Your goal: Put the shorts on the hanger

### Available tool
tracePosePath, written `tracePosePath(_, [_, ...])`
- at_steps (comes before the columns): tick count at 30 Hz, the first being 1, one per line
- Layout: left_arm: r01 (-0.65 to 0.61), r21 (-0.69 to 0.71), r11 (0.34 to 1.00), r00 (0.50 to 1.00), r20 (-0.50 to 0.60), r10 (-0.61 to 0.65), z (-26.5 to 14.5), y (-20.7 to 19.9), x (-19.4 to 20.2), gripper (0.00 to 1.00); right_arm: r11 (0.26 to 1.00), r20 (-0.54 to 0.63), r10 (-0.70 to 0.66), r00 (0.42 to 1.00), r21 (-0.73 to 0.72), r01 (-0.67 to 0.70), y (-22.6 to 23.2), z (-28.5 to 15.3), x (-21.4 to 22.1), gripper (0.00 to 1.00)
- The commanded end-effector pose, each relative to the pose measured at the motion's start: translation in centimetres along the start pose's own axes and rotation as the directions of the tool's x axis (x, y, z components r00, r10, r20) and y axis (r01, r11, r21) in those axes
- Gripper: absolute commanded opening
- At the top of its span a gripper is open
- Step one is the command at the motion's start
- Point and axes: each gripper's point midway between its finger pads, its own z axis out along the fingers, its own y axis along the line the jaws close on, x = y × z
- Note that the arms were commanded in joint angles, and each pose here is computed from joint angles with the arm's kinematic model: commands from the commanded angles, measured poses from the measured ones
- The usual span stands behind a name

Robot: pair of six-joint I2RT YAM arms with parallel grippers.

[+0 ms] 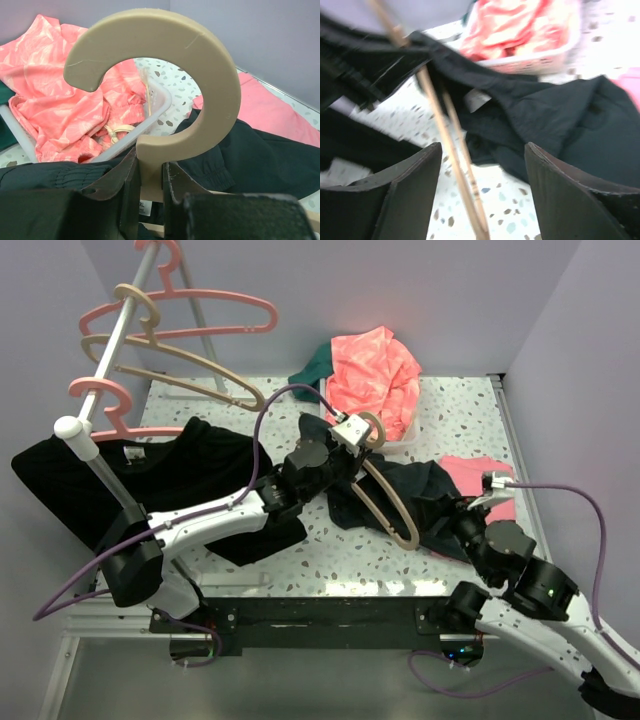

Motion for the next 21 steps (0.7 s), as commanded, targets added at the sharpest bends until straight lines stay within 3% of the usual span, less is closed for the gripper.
tracePosePath(1, [-0.011,-0.045,0.999,0.989,0.15,0.018,-0.6,1.1,-4.2,0.0,0.961,0.011,-0.023,1.0,0.276,0.019,-4.3,0.5,0.2,0.75])
tracePosePath(6, [-0.038,-0.03,0.999,0.985,0.169,0.043,-1.2,1.0,-4.4,0.0,0.932,-0.149,-0.108,0.983,0.328,0.152,-3.0,4.4,3.2,0.74])
tracePosePath(8, [-0.043,-0.016,0.999,0.983,0.18,0.045,-1.6,0.8,-4.7,0.0,0.951,-0.18,-0.083,0.98,0.279,0.132,-2.2,5.9,3.9,0.73])
tracePosePath(9, [-0.043,-0.015,0.999,0.982,0.182,0.045,-1.7,0.8,-4.7,0.0,0.941,-0.19,-0.039,0.981,0.322,0.1,-4.0,6.9,4.0,0.73])
tracePosePath(11, [-0.042,-0.01,0.999,0.981,0.191,0.043,-2.0,0.8,-4.9,0.0,0.972,-0.229,0.031,0.973,0.233,0.024,-3.6,8.4,4.7,0.68])
tracePosePath(12, [-0.042,-0.014,0.999,0.98,0.192,0.044,-2.0,0.9,-4.9,0.0,0.959,-0.245,0.065,0.967,0.284,0.007,-5.9,9.0,5.4,0.67])
tracePosePath(16, [-0.04,-0.02,0.999,0.979,0.199,0.043,-2.3,1.1,-4.9,0.0,0.957,-0.314,0.095,0.945,0.289,0.0,-7.4,9.6,8.3,0.65])
tracePosePath(21, [-0.025,-0.039,0.999,0.975,0.22,0.033,-2.6,1.4,-5.1,0.0,0.955,-0.316,0.154,0.936,0.29,-0.059,-8.4,9.3,11.9,0.63])
